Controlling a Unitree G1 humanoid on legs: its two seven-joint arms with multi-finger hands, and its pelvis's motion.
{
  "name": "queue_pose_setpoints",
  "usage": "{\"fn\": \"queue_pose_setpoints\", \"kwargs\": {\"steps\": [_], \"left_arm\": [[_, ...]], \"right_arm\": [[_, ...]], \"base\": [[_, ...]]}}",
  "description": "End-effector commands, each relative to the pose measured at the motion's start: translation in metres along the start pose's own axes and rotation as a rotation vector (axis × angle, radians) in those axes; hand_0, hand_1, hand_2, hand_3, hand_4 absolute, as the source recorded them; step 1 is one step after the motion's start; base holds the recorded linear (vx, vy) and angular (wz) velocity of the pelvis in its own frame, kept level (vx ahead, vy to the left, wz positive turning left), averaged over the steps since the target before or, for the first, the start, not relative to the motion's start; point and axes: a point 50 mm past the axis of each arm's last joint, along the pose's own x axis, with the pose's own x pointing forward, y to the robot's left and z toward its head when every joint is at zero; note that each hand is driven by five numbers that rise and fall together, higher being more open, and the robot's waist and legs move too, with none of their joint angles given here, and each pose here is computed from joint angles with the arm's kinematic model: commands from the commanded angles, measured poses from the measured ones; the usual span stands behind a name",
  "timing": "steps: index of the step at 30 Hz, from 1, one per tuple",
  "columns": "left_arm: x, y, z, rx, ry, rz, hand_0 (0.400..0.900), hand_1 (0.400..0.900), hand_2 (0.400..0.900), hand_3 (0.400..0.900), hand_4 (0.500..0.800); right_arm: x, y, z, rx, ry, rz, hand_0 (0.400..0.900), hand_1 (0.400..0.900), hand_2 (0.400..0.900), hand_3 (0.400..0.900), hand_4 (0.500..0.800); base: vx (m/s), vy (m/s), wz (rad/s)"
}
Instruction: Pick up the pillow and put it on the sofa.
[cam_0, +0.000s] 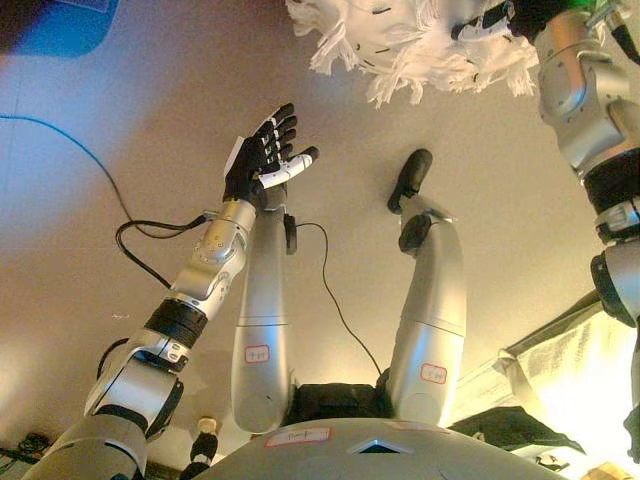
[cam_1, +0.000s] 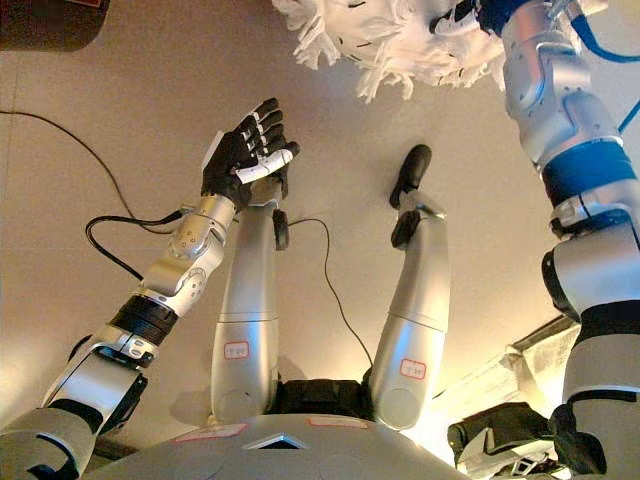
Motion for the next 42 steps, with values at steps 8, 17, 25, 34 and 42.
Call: {"fn": "queue_pose_setpoints", "kwargs": {"steps": [8,17,25,34,42], "left_arm": [[-0.002,-0.012,0.024,-0.039,-0.130,-0.051,0.900,0.900,0.900,0.900,0.800],[-0.002,-0.010,0.023,-0.042,-0.125,-0.043,0.900,0.900,0.900,0.900,0.800],[-0.001,-0.004,0.021,-0.024,-0.116,0.002,0.900,0.900,0.900,0.900,0.800],[0.001,0.009,0.014,0.012,-0.097,0.106,0.900,0.900,0.900,0.900,0.800],[0.002,0.013,0.007,0.107,-0.059,0.135,0.900,0.900,0.900,0.900,0.800]], "right_arm": [[0.026,-0.073,0.053,0.062,-0.163,-0.200,0.400,0.400,0.400,0.400,0.500],[0.025,-0.075,0.058,0.102,-0.186,-0.211,0.400,0.400,0.400,0.400,0.500],[0.019,-0.075,0.057,0.150,-0.207,-0.236,0.400,0.400,0.400,0.400,0.500],[0.002,-0.078,0.056,0.182,-0.260,-0.308,0.400,0.400,0.400,0.400,0.500],[-0.019,-0.080,0.048,0.218,-0.294,-0.386,0.400,0.400,0.400,0.400,0.500]], "base": [[-0.027,0.007,0.01],[-0.012,0.003,0.00],[-0.004,0.001,-0.01],[-0.003,-0.008,-0.02],[0.002,-0.020,-0.01]]}}
